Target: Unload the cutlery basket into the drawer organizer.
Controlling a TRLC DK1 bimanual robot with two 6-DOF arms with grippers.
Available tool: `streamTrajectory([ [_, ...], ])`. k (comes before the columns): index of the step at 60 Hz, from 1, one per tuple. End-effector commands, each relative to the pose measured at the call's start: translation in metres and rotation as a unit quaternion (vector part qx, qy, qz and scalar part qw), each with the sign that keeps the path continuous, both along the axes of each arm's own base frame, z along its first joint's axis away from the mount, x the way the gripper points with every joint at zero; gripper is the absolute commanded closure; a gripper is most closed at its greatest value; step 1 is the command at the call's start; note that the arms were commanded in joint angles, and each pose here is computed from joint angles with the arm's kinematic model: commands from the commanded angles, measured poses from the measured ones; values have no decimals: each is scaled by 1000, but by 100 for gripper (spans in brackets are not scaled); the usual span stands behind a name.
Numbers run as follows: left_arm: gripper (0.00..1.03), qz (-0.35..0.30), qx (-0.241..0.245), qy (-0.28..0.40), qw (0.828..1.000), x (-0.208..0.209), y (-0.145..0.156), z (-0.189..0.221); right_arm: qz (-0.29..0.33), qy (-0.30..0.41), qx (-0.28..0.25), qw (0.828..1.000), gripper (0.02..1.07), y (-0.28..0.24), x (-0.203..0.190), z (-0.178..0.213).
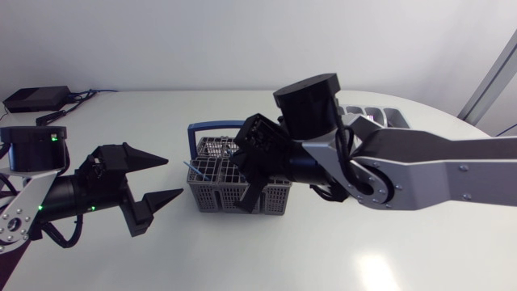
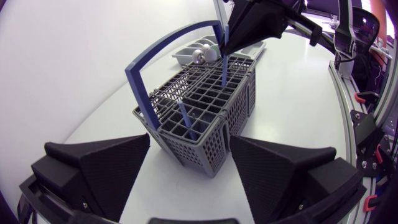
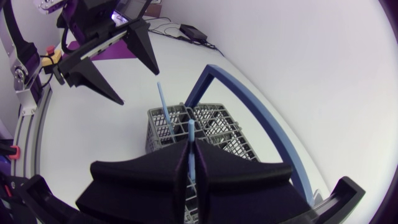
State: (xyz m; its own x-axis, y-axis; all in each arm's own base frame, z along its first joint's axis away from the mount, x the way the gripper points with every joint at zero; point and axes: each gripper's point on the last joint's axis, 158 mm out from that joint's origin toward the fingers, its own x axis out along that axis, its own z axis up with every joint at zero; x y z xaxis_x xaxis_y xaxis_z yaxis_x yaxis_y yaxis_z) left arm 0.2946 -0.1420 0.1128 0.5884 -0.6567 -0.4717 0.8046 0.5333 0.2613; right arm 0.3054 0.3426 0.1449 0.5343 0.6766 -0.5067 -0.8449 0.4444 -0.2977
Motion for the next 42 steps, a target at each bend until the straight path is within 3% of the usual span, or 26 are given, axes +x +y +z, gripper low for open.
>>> streamTrajectory([
  [1, 6, -13, 1, 1, 1000, -9, -4, -7, 1, 6, 31, 999, 101, 3, -6, 26],
  [26, 6, -9, -6, -5, 1000, -8, -4, -1, -9, -13, 90, 996, 101, -20, -27, 111],
  [42, 6, -16, -9, -6, 1000, -9, -10, 2, -45, 14, 112, 993, 101, -66, -34, 160],
])
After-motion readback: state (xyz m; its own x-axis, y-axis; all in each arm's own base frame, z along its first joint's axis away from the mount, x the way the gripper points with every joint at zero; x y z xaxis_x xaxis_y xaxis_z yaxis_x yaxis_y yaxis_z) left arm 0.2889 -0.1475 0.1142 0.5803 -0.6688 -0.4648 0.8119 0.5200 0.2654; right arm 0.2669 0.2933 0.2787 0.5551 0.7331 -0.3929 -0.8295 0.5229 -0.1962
